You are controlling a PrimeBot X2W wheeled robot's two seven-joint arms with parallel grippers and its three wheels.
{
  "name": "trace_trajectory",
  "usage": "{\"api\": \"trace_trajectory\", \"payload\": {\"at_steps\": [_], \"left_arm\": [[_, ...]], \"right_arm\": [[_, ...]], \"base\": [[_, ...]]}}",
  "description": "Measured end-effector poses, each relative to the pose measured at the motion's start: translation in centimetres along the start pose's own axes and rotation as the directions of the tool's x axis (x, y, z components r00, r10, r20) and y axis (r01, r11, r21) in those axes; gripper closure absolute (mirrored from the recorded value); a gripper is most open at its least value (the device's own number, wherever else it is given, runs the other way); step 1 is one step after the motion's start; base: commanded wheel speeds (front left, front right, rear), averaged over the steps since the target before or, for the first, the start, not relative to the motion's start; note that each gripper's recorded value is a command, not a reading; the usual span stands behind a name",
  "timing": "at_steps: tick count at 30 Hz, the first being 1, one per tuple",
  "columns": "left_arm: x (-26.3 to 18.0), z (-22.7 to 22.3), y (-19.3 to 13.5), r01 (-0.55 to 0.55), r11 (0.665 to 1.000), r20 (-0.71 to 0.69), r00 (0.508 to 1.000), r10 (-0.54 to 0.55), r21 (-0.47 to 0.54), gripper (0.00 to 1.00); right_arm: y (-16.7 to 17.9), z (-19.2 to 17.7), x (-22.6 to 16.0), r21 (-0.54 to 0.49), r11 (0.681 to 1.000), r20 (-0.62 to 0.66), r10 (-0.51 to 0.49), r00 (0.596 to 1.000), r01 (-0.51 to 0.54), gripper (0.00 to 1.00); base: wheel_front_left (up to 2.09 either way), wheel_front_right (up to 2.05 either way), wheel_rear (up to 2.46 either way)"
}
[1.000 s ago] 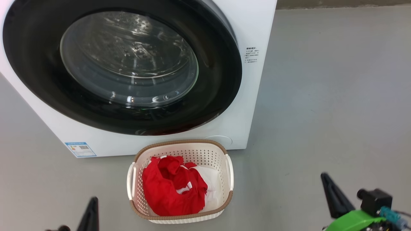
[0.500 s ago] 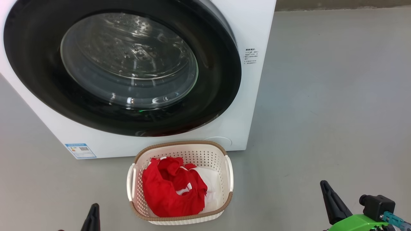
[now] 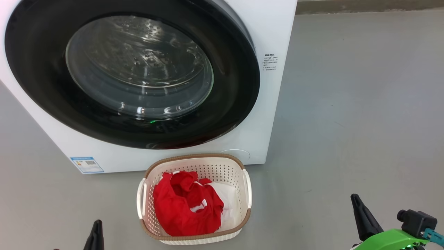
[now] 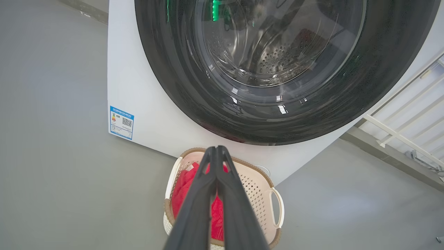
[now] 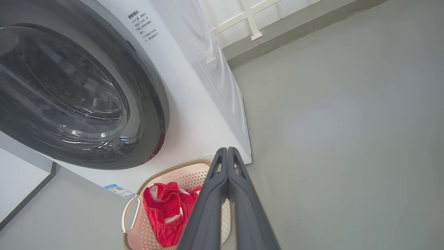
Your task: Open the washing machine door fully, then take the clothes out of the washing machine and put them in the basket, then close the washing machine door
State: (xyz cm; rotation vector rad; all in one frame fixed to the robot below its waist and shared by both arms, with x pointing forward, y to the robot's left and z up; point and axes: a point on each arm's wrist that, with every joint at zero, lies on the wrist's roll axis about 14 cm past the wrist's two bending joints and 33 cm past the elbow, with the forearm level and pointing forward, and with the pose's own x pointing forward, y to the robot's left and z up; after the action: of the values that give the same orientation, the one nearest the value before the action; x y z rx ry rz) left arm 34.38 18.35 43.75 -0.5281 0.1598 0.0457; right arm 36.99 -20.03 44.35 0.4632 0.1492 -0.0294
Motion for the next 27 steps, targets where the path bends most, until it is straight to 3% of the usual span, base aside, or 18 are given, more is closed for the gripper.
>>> {"api": "trace_trajectory", "payload": {"at_steps": [13,27], "left_arm": [[0.20,0.24,0.20,-0.018,0.991,-0.006,1.000,0.017,-0.135,1.00],[0.59,0.72,0.18,-0.025,0.960,-0.006,1.000,0.024,-0.280,1.00]], "right_arm": [[-0.06,0.27,-0.02,0.142,0.990,0.002,-0.019,1.000,0.018,1.00],[-0.19,0.67,-0.03,0.308,0.951,0.006,-0.040,0.999,0.036,1.00]], "base": [[0.00,0.00,0.00],[0.00,0.00,0.00]]}}
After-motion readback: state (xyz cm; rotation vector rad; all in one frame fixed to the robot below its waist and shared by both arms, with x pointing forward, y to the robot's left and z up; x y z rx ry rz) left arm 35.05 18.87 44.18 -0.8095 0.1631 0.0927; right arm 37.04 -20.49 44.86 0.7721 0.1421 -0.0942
